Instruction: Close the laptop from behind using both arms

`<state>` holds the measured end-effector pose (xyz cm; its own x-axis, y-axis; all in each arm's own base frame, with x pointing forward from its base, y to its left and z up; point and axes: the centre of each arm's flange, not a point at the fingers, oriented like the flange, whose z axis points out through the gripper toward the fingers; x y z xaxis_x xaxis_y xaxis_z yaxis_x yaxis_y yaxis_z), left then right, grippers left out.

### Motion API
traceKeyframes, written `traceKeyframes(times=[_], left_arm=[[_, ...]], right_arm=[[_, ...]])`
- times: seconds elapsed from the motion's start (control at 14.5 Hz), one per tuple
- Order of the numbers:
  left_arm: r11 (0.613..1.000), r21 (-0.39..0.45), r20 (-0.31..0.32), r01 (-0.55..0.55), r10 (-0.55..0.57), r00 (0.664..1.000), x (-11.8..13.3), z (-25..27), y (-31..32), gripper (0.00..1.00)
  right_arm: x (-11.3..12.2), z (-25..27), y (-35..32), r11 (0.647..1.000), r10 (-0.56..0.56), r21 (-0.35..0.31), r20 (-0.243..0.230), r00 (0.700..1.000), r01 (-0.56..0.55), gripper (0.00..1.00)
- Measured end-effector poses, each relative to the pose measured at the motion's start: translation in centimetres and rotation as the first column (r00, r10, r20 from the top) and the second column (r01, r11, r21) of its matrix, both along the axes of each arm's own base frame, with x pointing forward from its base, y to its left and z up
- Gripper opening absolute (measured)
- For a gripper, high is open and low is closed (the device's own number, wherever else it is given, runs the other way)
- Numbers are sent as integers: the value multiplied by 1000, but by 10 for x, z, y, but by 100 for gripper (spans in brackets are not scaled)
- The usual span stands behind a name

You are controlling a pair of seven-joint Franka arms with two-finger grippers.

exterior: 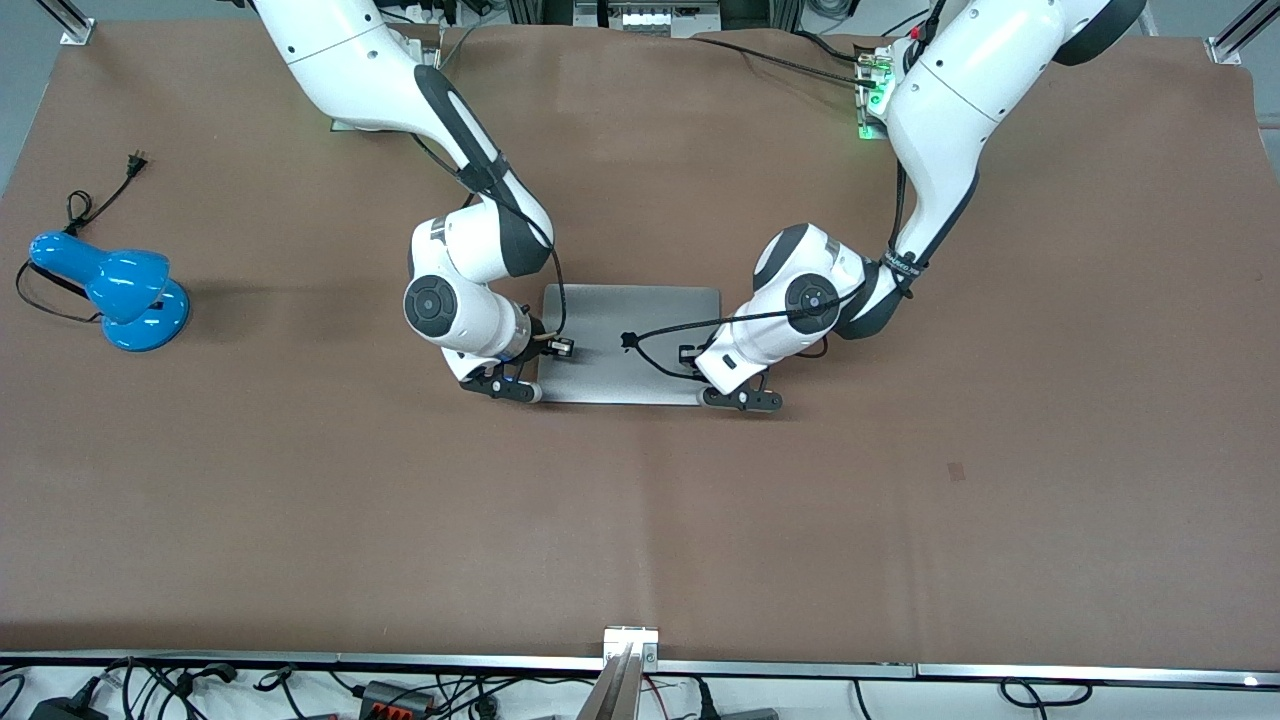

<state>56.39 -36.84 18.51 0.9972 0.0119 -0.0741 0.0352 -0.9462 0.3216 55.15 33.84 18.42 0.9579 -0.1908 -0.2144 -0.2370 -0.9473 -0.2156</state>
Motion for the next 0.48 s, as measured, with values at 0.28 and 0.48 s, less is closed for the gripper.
traceKeyframes(times=[0.28, 0.48], left_arm=[[999, 35, -25, 30, -29, 999, 8, 32, 6, 1], [992, 108, -35, 72, -69, 997, 14, 89, 25, 1]], right_arm=[[12, 10, -5, 1000, 11, -13, 37, 999, -11, 1], [39, 52, -24, 998, 43, -50, 31, 999, -41, 1]])
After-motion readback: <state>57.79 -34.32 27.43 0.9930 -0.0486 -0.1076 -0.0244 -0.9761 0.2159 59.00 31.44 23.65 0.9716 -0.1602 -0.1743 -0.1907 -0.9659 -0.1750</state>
